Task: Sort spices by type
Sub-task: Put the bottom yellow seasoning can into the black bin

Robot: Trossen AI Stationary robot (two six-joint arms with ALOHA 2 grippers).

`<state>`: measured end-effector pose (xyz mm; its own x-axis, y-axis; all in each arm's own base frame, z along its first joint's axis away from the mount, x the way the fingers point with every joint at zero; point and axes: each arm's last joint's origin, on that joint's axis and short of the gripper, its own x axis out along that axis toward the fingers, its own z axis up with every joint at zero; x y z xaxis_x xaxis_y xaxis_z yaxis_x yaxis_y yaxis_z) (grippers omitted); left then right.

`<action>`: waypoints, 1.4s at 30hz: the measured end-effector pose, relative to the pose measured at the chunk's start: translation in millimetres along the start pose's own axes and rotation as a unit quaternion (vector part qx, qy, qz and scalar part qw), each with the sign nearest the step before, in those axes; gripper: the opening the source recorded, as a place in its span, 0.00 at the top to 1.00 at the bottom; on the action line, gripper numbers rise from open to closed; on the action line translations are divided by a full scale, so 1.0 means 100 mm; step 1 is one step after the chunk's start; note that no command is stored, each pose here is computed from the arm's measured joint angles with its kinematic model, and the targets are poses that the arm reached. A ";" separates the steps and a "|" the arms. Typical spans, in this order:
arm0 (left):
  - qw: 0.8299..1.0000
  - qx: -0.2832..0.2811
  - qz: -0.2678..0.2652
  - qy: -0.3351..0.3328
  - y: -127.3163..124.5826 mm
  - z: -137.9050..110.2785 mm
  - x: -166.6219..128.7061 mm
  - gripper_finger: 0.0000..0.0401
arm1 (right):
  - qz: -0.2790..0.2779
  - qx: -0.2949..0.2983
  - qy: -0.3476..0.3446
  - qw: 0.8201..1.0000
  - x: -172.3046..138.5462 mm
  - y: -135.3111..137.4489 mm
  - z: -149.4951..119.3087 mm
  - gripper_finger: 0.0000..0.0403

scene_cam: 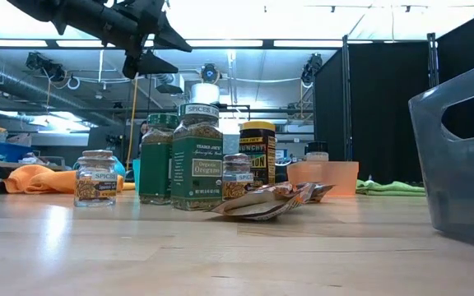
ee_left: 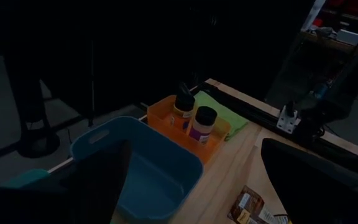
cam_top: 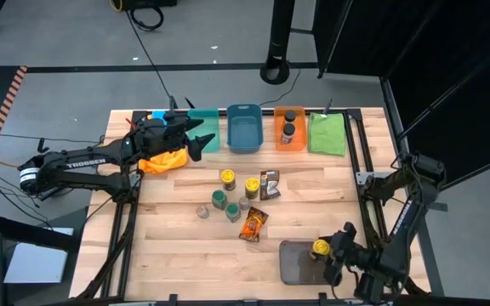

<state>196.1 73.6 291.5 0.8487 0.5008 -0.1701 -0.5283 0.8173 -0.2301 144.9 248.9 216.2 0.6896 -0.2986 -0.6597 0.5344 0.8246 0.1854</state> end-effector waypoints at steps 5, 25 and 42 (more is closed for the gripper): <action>1.000 -0.002 -0.003 -0.010 -0.01 0.02 0.00 0.08 | -0.012 0.006 -0.006 1.000 0.02 -0.01 -0.10 0.41; 1.000 -0.004 -0.002 -0.010 -0.01 0.02 0.00 0.08 | -0.062 0.015 -0.016 0.998 0.12 -0.06 -0.27 0.41; 1.000 -0.004 0.000 -0.010 0.00 0.02 0.00 0.08 | -0.061 0.014 -0.011 0.998 0.12 -0.05 -0.28 0.33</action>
<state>196.3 73.8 293.4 0.8485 0.5072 -0.1510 -0.5292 0.8147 -0.2373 136.7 254.2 187.3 0.6297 -0.4068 -0.6618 0.6277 0.7684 0.1249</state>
